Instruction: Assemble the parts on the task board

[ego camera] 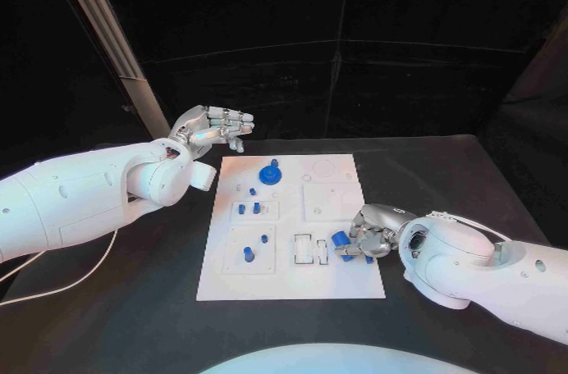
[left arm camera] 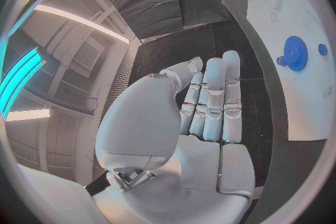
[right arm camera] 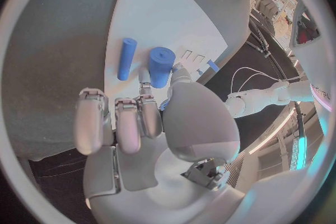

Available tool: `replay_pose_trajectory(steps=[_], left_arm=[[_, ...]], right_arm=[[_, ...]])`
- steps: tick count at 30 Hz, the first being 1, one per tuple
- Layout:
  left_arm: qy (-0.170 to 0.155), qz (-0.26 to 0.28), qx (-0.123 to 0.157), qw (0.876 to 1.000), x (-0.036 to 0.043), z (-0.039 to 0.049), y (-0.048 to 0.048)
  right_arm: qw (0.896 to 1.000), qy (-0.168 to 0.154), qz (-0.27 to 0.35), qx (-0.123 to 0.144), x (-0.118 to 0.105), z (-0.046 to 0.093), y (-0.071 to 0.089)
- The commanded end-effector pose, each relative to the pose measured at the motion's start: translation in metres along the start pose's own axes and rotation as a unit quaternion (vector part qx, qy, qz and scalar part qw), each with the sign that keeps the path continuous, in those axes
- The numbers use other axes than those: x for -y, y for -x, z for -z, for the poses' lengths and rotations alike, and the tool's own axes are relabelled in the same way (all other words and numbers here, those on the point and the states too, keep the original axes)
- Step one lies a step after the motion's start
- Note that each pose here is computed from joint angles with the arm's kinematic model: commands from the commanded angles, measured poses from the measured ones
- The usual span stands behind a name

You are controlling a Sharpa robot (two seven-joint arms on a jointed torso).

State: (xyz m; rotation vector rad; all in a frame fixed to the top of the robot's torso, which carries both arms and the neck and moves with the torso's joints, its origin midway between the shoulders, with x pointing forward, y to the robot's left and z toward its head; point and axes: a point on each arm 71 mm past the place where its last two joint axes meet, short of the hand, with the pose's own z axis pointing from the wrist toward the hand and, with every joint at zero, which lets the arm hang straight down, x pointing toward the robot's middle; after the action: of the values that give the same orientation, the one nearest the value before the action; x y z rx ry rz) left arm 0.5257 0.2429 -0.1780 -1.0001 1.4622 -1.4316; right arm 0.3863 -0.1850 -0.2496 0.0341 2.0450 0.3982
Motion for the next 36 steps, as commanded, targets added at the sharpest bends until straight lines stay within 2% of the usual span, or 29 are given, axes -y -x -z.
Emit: replay_pose_trajectory(steps=[1, 6, 10, 18, 25, 30, 36], left_arm=[[-0.003, 0.003, -0.005, 1.000, 0.0013, -0.0003, -0.0007], [-0.003, 0.003, -0.005, 1.000, 0.0013, -0.0002, -0.0005], [-0.003, 0.003, -0.005, 1.000, 0.0013, 0.0000, -0.0001], [-0.003, 0.003, -0.004, 1.000, 0.0011, 0.0002, 0.0007], [-0.003, 0.003, -0.005, 1.000, 0.0011, -0.0003, -0.0001], [-0.003, 0.003, -0.006, 1.000, 0.0009, -0.0006, -0.0010], [-0.003, 0.004, -0.007, 1.000, 0.0008, -0.0003, -0.0012]], right_arm=[[1.000, -0.007, 0.027, -0.001, -0.001, -0.002, -0.001], [0.999, -0.005, 0.034, 0.003, -0.004, -0.003, -0.003], [1.000, -0.003, 0.021, 0.017, -0.005, -0.002, -0.001], [0.997, 0.017, -0.055, 0.055, -0.007, 0.007, 0.005], [0.991, 0.047, -0.105, 0.072, -0.016, 0.014, 0.008], [0.990, 0.057, -0.116, 0.058, -0.023, 0.014, 0.006], [0.993, 0.052, -0.109, 0.007, -0.031, 0.006, -0.004]])
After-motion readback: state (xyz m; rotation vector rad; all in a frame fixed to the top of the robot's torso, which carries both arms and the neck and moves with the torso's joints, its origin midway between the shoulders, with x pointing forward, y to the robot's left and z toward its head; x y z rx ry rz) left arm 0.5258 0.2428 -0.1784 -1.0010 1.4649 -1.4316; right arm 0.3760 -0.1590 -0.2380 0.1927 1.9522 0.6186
